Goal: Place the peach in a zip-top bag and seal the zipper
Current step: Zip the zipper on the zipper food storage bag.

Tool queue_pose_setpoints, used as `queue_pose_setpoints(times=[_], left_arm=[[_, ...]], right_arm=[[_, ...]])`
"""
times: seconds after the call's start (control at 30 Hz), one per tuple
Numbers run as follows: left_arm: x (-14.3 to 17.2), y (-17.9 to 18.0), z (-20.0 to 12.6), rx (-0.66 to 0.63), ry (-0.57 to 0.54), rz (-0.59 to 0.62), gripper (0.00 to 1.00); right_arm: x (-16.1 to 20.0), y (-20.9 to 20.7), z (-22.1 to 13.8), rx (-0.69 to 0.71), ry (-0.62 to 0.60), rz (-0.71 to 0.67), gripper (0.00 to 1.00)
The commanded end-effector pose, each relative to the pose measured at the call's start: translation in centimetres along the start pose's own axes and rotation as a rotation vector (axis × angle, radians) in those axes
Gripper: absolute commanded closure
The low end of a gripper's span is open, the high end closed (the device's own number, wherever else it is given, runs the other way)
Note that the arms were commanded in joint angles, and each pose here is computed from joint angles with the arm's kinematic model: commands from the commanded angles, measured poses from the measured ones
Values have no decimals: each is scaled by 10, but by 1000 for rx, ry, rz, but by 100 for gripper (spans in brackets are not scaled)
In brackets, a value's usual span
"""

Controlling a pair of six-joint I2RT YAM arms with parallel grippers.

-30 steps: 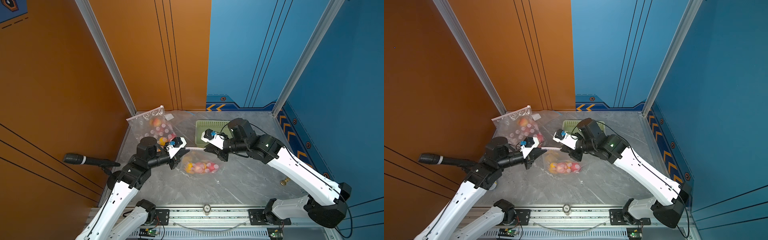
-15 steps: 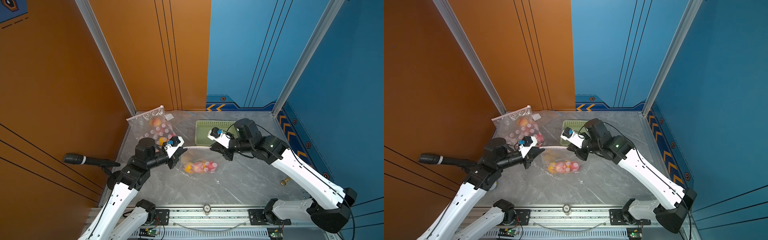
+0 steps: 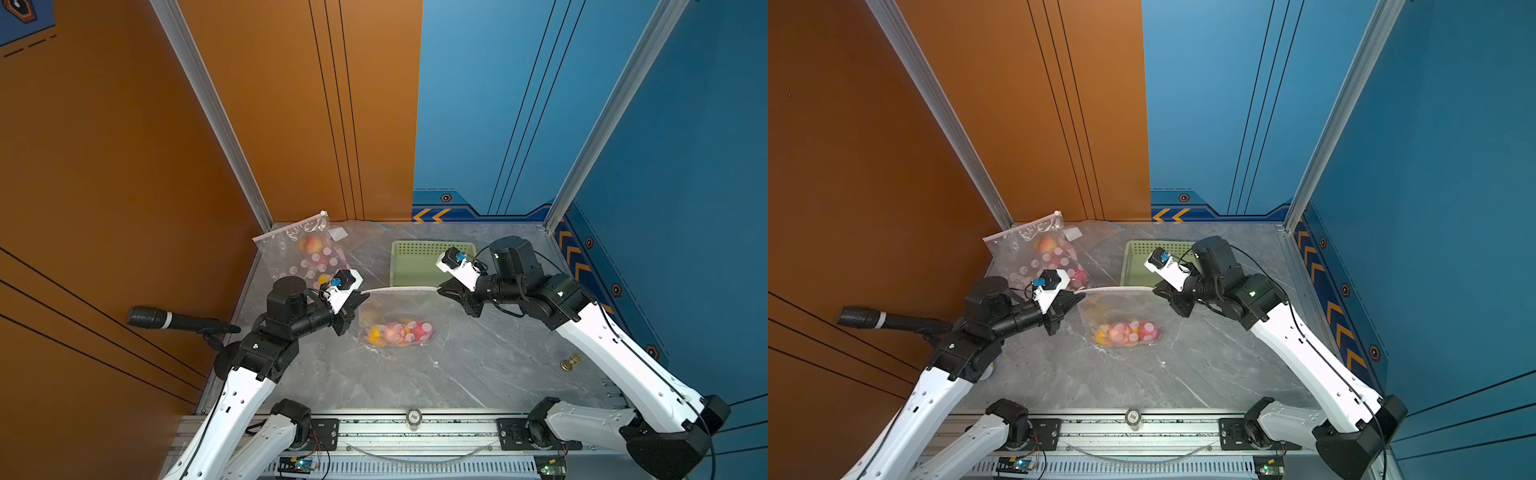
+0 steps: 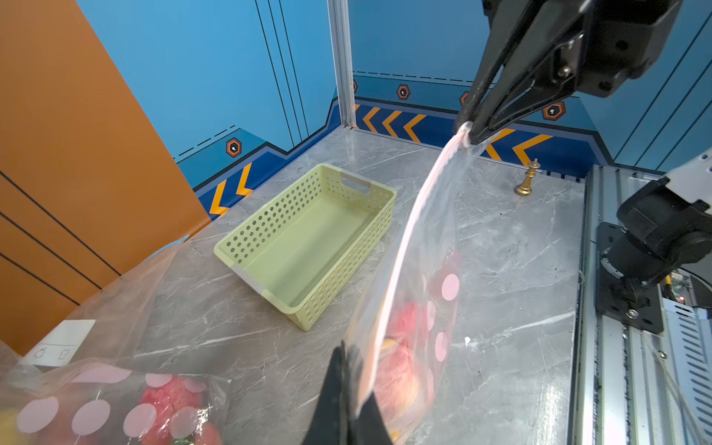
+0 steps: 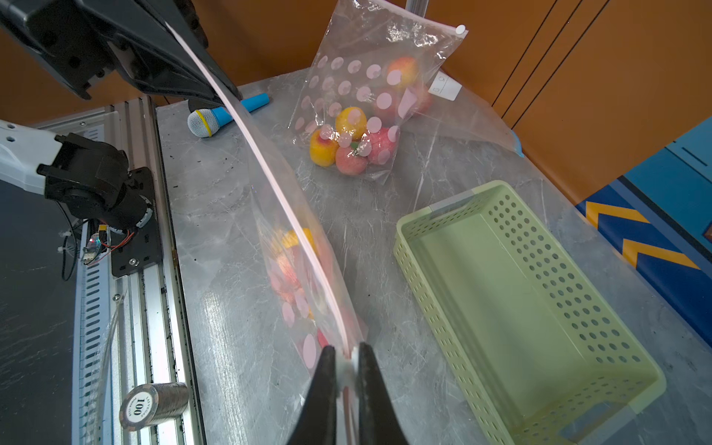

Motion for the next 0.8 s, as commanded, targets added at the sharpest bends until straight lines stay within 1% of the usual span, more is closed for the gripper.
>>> queue_pose_setpoints(times=[0.0,0.13,0.77], left_arm=[[1,8,-4,-86,-23,-21,100],[1,11,-7,-115,-30,-32,100],[5,19,-11,-159,-48,-69,100]], right_arm=[[10,0,-7,6,33,46,92],[12,-4,-9,22,29,60,92],[18,-10,-9,54,38,90,92]])
Point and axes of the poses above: each gripper's point midway between its finger pads, its own z axis out along the fingers, its own y axis along the line the jaws close on, x = y × z, the point moved 10 cm from there along -z, back along the fingers, and after that the axes turned 8 degrees about -z, right-handed, at the moved point
